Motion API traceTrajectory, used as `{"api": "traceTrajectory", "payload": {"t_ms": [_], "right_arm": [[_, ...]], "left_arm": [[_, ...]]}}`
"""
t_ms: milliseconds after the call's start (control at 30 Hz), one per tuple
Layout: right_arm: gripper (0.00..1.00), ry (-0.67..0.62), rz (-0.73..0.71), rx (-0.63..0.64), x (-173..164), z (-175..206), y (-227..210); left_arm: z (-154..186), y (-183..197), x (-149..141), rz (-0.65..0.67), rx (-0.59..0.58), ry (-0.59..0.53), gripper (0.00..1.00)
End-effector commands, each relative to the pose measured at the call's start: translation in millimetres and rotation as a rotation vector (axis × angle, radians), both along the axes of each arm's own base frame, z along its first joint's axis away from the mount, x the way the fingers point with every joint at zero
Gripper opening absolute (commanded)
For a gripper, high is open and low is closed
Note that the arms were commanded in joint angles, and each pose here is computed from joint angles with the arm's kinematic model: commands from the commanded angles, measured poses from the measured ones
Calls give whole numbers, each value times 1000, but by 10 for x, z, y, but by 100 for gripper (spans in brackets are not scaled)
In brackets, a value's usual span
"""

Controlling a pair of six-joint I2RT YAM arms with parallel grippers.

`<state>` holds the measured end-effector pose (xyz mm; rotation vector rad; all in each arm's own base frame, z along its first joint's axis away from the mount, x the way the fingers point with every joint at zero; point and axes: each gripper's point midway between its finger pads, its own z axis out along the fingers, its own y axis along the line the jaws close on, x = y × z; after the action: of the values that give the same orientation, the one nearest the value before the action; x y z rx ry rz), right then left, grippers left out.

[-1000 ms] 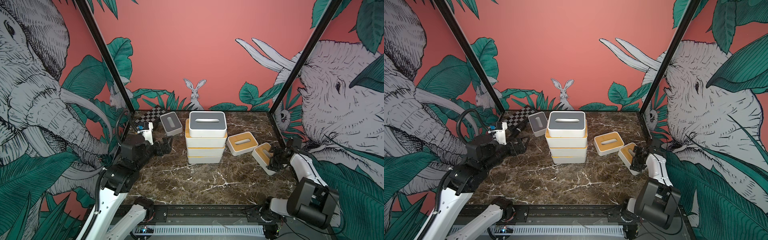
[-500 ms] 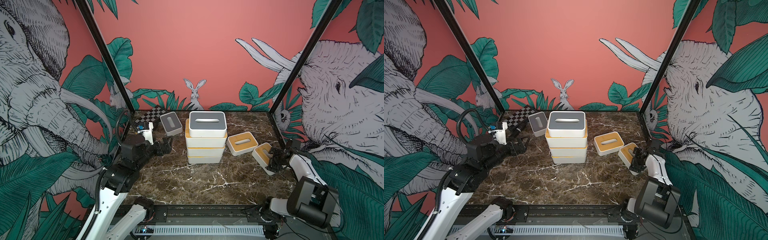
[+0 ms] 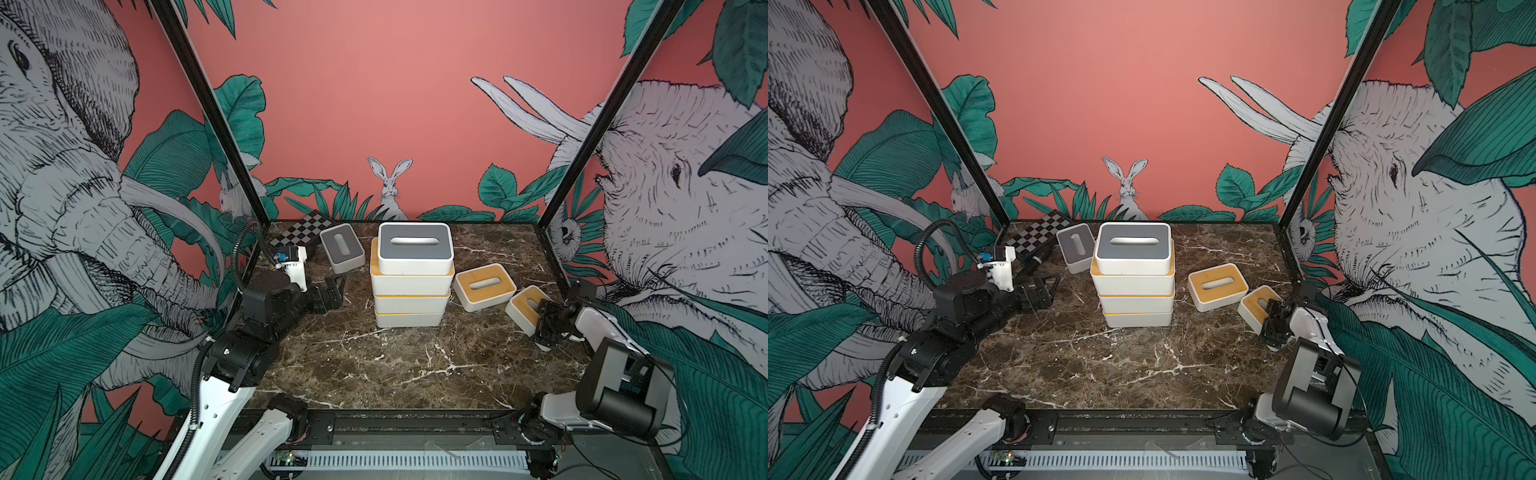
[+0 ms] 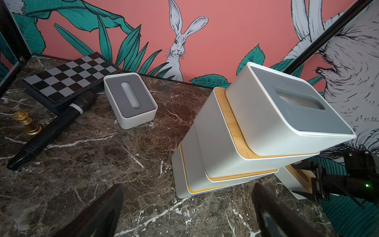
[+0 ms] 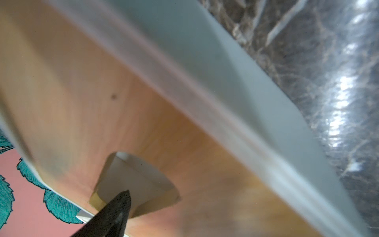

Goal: Stack the tissue boxes
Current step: Pick up the tissue box from the center of the board.

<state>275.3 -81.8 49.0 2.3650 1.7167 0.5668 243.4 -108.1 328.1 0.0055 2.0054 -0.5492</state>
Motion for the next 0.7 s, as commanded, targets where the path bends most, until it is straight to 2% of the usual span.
{"api": "traceTrajectory", "payload": {"t_ms": [0, 67, 233, 467, 567, 667], "right_arm": [[88, 20, -7, -17, -48, -93, -44], [86, 14, -7, -8, -38, -119, -33], [71, -5, 18, 9, -12, -130, 0], [68, -21, 47, -29, -64, 4, -4], [64, -33, 65, -46, -90, 39, 2], [54, -53, 86, -47, -102, 50, 37]], "left_arm": [[-37, 11, 12, 12, -12, 4, 99], [-35, 6, 16, 13, -17, 5, 99], [-55, 4, 15, 14, -22, 11, 99], [-133, -41, 6, 3, -60, 30, 99], [-191, -108, 10, -17, -104, 40, 99], [-227, -163, 8, -36, -138, 43, 98]]}}
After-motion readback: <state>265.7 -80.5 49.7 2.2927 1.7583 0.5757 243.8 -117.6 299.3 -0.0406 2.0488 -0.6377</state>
